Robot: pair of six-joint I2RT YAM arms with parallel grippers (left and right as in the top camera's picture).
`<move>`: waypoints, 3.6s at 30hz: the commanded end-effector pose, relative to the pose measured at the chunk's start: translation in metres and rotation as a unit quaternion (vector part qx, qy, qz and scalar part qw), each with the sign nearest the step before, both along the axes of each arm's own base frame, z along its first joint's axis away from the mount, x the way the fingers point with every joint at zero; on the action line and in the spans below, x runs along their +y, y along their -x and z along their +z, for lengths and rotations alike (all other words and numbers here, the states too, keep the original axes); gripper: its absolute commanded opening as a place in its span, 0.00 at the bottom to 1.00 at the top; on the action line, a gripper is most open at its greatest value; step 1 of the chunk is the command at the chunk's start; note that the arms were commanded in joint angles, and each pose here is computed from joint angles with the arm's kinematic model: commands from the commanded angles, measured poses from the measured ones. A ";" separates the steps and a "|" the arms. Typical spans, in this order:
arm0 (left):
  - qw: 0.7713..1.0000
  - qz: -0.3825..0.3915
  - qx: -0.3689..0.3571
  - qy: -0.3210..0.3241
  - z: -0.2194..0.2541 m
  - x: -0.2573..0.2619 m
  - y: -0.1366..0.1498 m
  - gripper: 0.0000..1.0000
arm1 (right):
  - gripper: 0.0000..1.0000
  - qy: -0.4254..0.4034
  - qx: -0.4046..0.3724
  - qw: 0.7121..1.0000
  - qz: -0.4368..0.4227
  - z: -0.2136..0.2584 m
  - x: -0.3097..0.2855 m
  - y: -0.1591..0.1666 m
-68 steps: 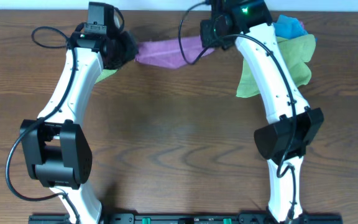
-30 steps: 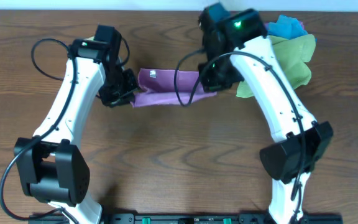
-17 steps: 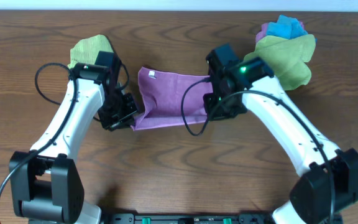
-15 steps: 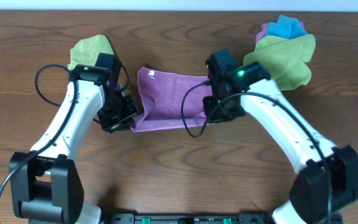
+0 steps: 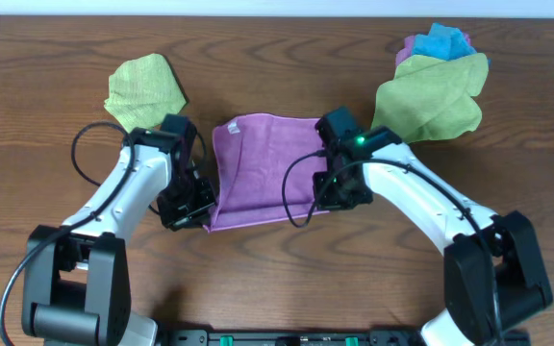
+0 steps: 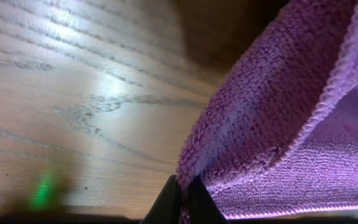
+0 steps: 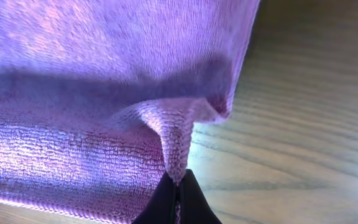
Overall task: Fold the cloth
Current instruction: 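Lower the stretched purple cloth flat onto the table center with both grippers, then release the cloth and move both grippers to its near edge corners, then grasp the near corners of the purple cloth with both grippers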
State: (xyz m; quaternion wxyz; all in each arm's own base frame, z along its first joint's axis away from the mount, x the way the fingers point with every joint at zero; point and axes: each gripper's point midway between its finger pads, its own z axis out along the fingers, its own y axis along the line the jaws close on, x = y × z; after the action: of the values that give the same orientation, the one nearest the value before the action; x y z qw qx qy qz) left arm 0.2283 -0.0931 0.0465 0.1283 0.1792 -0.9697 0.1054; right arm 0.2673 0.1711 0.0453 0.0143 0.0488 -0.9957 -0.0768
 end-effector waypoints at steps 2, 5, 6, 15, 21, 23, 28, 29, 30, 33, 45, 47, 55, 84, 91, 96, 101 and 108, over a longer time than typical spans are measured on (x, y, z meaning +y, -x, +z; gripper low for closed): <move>0.999 -0.027 -0.012 -0.041 -0.004 0.016 0.001 0.06 | 0.01 0.018 -0.006 1.000 -0.019 -0.003 -0.006 -0.001; 0.999 -0.029 -0.013 -0.040 -0.004 0.016 0.001 0.06 | 0.02 0.017 -0.005 1.000 -0.023 -0.003 -0.005 -0.001; 0.999 -0.028 -0.014 -0.038 -0.004 0.016 0.000 0.06 | 0.09 0.016 -0.003 1.000 -0.024 -0.002 -0.005 0.000; 0.998 -0.025 -0.047 -0.030 0.009 0.014 -0.005 0.29 | 0.43 -0.015 -0.010 1.000 -0.025 0.013 0.003 0.002; 0.998 -0.019 -0.055 -0.029 0.019 0.015 -0.001 0.55 | 0.62 -0.026 -0.023 0.999 -0.025 0.029 0.002 0.005; 0.998 -0.019 -0.054 -0.030 0.022 0.015 0.001 0.56 | 0.64 -0.030 -0.023 0.999 -0.030 0.036 0.001 0.009; 0.997 -0.018 -0.068 -0.029 0.029 0.016 0.001 0.57 | 0.65 -0.039 -0.025 0.998 -0.046 0.058 -0.004 0.023; 0.997 -0.018 -0.073 -0.028 0.031 0.016 0.000 0.57 | 0.65 -0.040 -0.025 0.998 -0.046 0.064 -0.006 0.027; 0.997 -0.016 -0.076 -0.028 0.033 0.017 0.000 0.57 | 0.65 -0.039 -0.023 0.998 -0.048 0.068 -0.008 0.032; 0.997 -0.008 -0.076 -0.032 0.037 0.021 0.002 0.57 | 0.64 -0.032 -0.014 0.998 -0.050 0.075 -0.016 0.045; 0.997 0.053 -0.044 0.021 0.016 0.028 0.031 0.57 | 0.60 -0.079 0.026 0.991 -0.108 0.042 -0.017 0.087; 0.996 0.057 -0.045 0.045 0.011 0.020 0.033 0.58 | 0.61 -0.105 0.010 0.989 -0.107 0.040 -0.013 0.087; 0.993 0.068 -0.043 0.089 -0.007 0.007 0.040 0.95 | 0.84 -0.170 -0.024 0.975 -0.138 0.031 0.003 0.076; 0.981 0.101 -0.149 0.077 -0.044 0.011 -0.005 0.96 | 0.99 -0.210 -0.054 0.963 -0.163 0.019 0.018 0.052; 0.979 0.108 -0.132 0.108 -0.052 0.001 -0.008 0.90 | 1.00 -0.212 -0.049 0.962 -0.167 0.015 0.021 0.048; 0.979 0.111 -0.121 0.120 -0.054 -0.003 -0.005 0.71 | 0.99 -0.213 -0.050 0.961 -0.167 0.014 0.021 0.047; 0.978 0.110 -0.116 0.135 -0.052 -0.008 -0.004 0.63 | 0.99 -0.213 -0.051 0.961 -0.167 0.015 0.021 0.047; 0.980 0.095 -0.107 0.140 -0.051 -0.016 0.002 0.52 | 0.99 -0.215 -0.054 0.961 -0.166 0.015 0.022 0.046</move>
State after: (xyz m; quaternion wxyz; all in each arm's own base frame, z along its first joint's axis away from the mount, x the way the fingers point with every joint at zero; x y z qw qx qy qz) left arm 0.2438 -0.1076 0.0081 0.0059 0.2393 -0.9280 0.2856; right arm 0.2229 0.1933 0.0625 -0.0684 -0.1055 -0.9497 -0.2869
